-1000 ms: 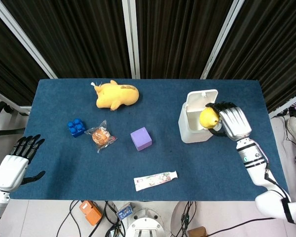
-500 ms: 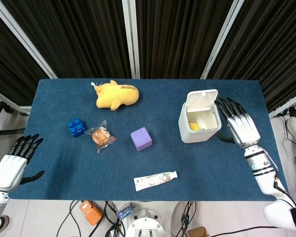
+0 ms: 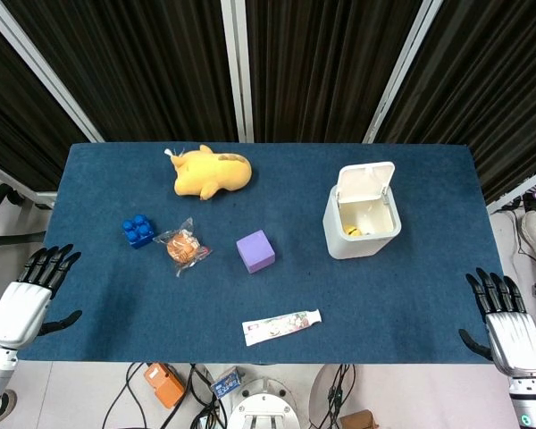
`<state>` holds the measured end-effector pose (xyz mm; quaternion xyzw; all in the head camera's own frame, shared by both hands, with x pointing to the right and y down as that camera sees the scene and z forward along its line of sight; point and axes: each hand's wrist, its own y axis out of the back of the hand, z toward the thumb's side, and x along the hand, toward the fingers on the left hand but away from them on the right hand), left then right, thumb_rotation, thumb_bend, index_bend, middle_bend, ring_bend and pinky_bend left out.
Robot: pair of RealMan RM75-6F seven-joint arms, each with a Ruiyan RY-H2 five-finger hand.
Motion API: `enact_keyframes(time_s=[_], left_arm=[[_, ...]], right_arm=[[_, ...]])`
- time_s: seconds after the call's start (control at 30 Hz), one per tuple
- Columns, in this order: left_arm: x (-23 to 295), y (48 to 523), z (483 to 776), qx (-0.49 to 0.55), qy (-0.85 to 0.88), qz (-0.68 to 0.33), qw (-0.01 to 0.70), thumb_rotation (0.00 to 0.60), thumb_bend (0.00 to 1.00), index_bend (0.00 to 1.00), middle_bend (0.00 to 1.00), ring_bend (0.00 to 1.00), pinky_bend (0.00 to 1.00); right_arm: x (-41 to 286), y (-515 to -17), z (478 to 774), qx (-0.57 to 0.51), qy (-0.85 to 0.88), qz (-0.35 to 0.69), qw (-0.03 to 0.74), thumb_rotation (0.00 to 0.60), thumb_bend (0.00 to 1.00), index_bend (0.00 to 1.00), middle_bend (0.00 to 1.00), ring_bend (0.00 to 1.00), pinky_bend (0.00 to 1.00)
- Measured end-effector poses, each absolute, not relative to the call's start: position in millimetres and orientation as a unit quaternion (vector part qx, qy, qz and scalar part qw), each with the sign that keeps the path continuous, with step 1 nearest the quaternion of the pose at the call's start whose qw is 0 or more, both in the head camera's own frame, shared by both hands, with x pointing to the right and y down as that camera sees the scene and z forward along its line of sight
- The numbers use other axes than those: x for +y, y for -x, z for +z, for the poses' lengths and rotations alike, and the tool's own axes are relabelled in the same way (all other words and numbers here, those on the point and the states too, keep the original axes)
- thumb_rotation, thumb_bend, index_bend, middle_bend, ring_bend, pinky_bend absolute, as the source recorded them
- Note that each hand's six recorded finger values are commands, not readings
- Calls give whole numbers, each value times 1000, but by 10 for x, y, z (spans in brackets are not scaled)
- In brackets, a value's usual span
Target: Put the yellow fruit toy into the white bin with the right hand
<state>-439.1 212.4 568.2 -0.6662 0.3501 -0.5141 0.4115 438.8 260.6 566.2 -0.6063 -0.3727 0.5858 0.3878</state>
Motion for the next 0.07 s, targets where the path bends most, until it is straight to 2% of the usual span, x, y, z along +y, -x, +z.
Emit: enact_keyframes(time_s=[0.07], left_arm=[[2129, 4384, 5689, 349, 666, -515, 412, 600, 117, 0, 0, 0, 33]], right_arm=[[2626, -4411, 5659, -380, 607, 584, 382, 600, 362, 0, 0, 0, 0]])
